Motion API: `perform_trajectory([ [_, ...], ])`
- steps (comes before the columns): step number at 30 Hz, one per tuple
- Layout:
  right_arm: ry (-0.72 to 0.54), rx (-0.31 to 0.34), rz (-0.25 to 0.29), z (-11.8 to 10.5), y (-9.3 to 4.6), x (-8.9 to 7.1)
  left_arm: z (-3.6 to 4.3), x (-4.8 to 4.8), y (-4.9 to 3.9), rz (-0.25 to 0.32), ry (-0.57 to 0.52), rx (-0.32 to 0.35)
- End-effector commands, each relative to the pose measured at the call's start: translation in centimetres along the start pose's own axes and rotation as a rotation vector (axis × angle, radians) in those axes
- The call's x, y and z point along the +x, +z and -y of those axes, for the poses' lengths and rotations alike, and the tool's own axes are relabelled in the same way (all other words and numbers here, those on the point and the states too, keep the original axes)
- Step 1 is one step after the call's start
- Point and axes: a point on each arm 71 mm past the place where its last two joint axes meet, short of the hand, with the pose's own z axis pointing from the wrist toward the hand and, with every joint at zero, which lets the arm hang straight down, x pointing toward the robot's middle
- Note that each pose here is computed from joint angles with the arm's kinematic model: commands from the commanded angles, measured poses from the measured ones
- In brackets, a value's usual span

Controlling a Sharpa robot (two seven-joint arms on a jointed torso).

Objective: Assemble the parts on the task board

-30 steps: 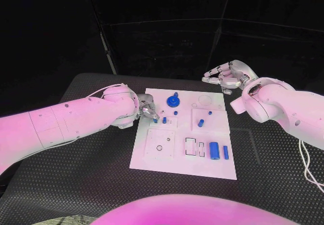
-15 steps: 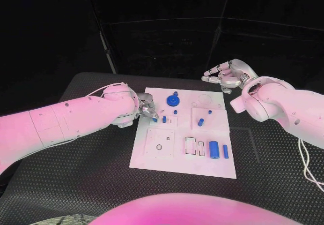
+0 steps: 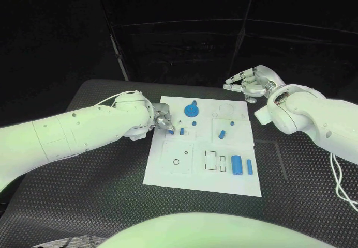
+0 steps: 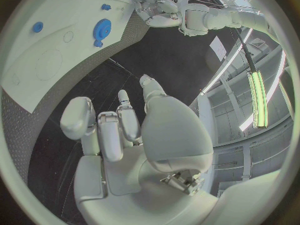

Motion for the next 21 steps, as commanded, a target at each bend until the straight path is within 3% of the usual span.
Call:
perform_trajectory([
  [1,-0.001,-0.009,-0.006,-0.17,0.04,0.05,0.01,0.71,0.09,-0.031,0.022,-0.006],
  [21,-0.001,-0.006,-0.007,-0.06,0.01,0.07,-0.06,0.57,0.06,-0.011,0.010,-0.007],
])
